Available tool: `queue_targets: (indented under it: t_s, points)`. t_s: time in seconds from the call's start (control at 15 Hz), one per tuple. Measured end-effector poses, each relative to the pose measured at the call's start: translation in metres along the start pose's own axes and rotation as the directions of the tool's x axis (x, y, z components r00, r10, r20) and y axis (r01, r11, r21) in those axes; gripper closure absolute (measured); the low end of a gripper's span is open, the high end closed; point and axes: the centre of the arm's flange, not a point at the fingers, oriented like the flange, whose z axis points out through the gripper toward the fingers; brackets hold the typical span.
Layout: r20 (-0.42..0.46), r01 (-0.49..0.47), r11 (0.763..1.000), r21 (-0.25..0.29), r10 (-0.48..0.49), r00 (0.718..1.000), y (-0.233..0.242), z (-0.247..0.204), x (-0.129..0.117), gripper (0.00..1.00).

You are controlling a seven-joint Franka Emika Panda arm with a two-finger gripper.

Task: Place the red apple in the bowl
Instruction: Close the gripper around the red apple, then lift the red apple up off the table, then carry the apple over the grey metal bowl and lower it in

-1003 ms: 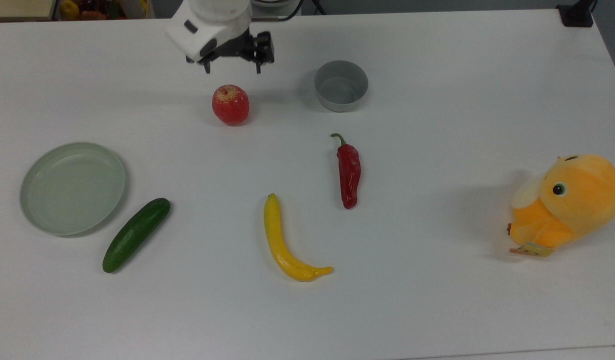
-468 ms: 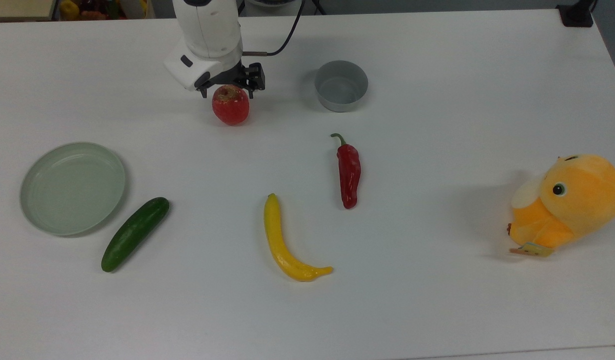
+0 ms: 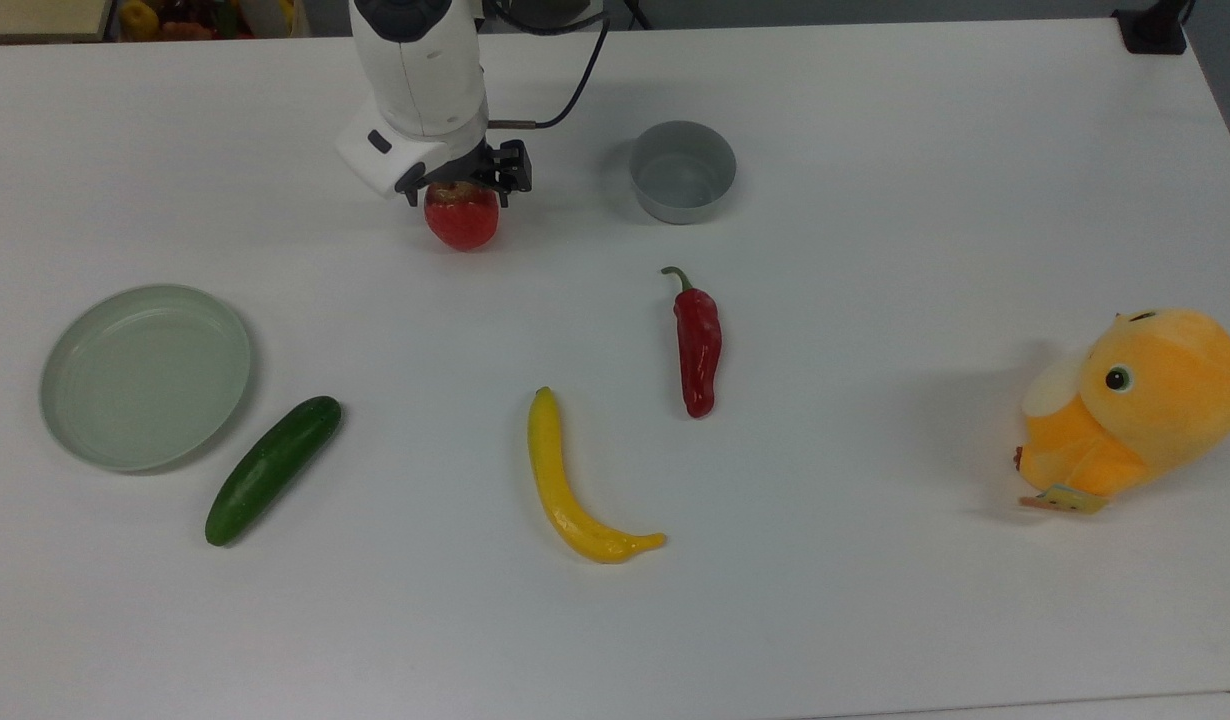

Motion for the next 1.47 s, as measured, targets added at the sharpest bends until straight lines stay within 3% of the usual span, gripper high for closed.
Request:
queue_targets:
  t_s: [0.33,0.47,0.8,1.2,1.47]
  points:
    - [0.023,0.017,0.999,-0.030,-0.016,1.000,0.002,0.014,0.002,0.05]
    - [0.021,0.015,0.999,-0.030,-0.015,1.000,0.003,0.013,0.002,0.21]
    - [0.007,0.007,1.000,-0.030,-0.007,1.000,0.008,0.005,0.001,0.24]
    - [-0.008,-0.003,0.999,-0.035,0.003,1.000,0.009,-0.067,-0.025,0.24]
    - [0.015,0.049,0.998,-0.046,-0.048,0.999,-0.024,-0.113,-0.052,0.24]
